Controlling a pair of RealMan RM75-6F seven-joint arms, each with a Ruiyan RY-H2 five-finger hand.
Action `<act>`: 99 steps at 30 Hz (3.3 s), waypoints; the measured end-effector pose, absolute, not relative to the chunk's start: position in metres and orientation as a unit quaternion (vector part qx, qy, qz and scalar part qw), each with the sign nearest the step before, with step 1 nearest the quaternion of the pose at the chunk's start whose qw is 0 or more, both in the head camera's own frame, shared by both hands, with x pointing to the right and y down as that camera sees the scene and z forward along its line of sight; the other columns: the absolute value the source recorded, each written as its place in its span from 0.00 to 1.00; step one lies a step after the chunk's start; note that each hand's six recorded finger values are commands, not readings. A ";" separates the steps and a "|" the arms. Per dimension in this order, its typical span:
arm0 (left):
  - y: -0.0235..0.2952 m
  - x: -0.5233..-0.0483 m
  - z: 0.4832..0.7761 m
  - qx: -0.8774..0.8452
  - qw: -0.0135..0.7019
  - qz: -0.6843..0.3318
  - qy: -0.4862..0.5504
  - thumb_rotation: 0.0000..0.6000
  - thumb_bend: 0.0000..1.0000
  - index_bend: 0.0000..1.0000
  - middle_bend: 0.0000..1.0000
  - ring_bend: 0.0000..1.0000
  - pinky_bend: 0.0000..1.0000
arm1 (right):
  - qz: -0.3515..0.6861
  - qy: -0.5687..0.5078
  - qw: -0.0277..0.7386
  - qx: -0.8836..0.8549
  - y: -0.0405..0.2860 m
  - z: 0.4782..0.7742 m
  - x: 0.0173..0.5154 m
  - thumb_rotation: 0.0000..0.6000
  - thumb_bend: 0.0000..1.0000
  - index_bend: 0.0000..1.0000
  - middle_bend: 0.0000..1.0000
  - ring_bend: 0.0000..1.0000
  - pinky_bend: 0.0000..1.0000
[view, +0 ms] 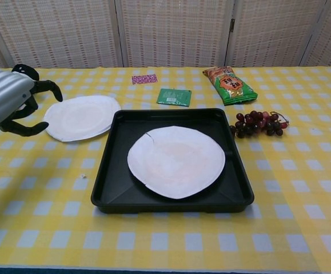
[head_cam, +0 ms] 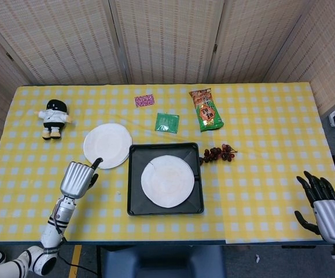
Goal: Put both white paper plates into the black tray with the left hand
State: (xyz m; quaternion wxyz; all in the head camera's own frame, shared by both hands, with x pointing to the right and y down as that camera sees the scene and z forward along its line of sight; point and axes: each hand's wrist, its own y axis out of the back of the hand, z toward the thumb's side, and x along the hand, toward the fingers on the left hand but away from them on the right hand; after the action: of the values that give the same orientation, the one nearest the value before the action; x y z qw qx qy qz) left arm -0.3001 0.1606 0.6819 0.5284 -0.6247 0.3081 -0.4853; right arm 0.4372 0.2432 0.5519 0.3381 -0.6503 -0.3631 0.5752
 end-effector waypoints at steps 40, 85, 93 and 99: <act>0.146 -0.327 0.767 -0.608 0.545 -0.535 0.216 1.00 0.31 0.45 1.00 1.00 1.00 | 0.583 -0.345 0.341 -0.652 0.245 0.560 0.430 1.00 0.37 0.00 0.00 0.00 0.00; 0.130 -0.300 0.791 -0.614 0.502 -0.562 0.236 1.00 0.31 0.56 1.00 1.00 1.00 | 0.590 -0.362 0.335 -0.639 0.241 0.555 0.442 1.00 0.37 0.00 0.00 0.00 0.00; 0.128 -0.299 0.787 -0.609 0.504 -0.559 0.250 1.00 0.35 0.60 1.00 1.00 1.00 | 0.589 -0.362 0.337 -0.639 0.241 0.555 0.441 1.00 0.37 0.00 0.00 0.00 0.00; 0.127 -0.298 0.787 -0.612 0.498 -0.558 0.256 1.00 0.35 0.60 1.00 1.00 1.00 | 0.589 -0.363 0.338 -0.638 0.241 0.554 0.441 1.00 0.37 0.00 0.00 0.00 0.00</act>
State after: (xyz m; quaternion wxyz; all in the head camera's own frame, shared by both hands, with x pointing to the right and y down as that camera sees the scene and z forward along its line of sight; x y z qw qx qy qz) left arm -0.2984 0.1269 0.7872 0.4983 -0.6121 0.2556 -0.5583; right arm 0.4410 0.2413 0.5544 0.3380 -0.6383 -0.3626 0.5890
